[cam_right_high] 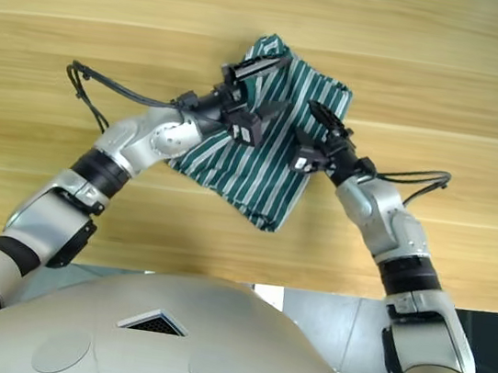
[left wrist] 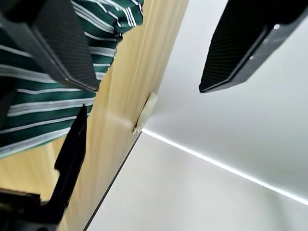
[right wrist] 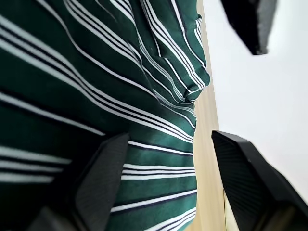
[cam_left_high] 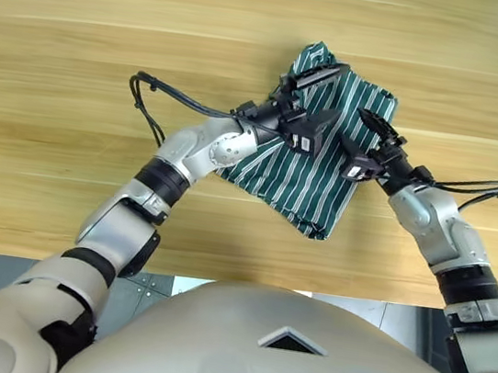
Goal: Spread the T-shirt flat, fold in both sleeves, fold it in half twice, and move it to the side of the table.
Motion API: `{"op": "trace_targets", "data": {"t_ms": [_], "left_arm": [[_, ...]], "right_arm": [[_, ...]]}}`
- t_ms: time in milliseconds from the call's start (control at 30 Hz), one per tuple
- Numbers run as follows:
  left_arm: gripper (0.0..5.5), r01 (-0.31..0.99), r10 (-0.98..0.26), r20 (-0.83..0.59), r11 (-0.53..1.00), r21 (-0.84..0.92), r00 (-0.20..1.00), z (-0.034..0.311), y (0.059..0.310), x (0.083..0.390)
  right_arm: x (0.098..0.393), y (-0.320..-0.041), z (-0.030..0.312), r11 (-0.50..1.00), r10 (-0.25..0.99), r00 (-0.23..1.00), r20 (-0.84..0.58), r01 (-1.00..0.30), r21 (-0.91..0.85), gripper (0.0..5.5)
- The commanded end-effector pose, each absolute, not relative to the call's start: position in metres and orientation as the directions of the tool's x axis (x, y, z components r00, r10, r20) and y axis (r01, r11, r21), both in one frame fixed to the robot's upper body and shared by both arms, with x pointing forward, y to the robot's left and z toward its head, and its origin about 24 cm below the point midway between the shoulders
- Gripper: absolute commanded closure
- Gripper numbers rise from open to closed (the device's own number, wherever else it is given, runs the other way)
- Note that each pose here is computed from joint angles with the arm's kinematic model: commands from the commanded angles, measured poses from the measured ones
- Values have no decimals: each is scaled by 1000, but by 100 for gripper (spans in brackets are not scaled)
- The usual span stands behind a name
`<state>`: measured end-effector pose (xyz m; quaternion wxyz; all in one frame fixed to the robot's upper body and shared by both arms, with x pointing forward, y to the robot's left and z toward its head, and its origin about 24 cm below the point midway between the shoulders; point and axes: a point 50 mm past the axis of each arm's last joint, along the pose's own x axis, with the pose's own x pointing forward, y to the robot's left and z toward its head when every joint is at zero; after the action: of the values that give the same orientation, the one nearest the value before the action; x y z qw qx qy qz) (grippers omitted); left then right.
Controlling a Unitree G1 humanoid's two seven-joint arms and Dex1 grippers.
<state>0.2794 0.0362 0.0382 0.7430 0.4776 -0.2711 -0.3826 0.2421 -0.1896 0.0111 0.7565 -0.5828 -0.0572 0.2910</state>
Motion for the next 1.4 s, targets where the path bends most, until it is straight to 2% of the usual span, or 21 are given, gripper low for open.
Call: {"op": "trace_targets", "data": {"t_ms": [33, 300, 500, 567, 667, 733, 800, 900, 967, 1067, 1167, 1267, 1400], "left_arm": [[162, 275, -774, -12, 211, 938, 633, 27, 54, 287], [162, 334, -668, -131, 185, 924, 732, 0, 99, 284], [162, 298, -519, -156, 203, 933, 841, -5, 142, 295], [162, 301, -485, -170, 207, 931, 858, -10, 151, 295], [162, 273, -482, -116, 268, 924, 869, -5, 153, 294], [162, 241, -491, -56, 323, 915, 869, 3, 152, 294], [162, 196, -473, 23, 409, 891, 881, 13, 158, 291], [162, 95, -395, 127, 498, 862, 910, 29, 174, 292], [162, 38, -341, 173, 533, 845, 924, 35, 182, 294], [162, -23, -280, 225, 578, 816, 933, 40, 186, 297], [162, -28, -274, 232, 588, 809, 933, 40, 183, 300], [162, -36, -269, 238, 590, 807, 933, 40, 181, 302], [162, -7, -301, 220, 576, 817, 928, 39, 175, 305]], "right_arm": [[239, -192, -7, 126, 478, 814, -329, -434, -892, 233], [241, -199, -9, 116, 453, 825, -338, -431, -895, 233], [244, -201, -9, 105, 443, 830, -339, -424, -900, 233], [246, -201, -7, 104, 443, 835, -327, -410, -906, 233], [250, -201, -1, 100, 451, 839, -303, -385, -918, 233], [253, -196, 9, 122, 489, 839, -238, -336, -934, 233], [258, -191, 38, 222, 541, 839, -55, -206, -953, 233], [259, -185, 86, 417, 547, 811, 207, -50, -908, 233], [257, -168, 94, 439, 578, 781, 237, -53, -897, 233], [244, -123, 59, 213, 739, 673, 17, -210, -954, 233], [226, -105, 19, -45, 798, 563, -216, -301, -953, 233], [217, -102, 3, -210, 805, 482, -347, -315, -926, 233], [207, -127, -2, -398, 763, 400, -508, -329, -856, 233]]}}
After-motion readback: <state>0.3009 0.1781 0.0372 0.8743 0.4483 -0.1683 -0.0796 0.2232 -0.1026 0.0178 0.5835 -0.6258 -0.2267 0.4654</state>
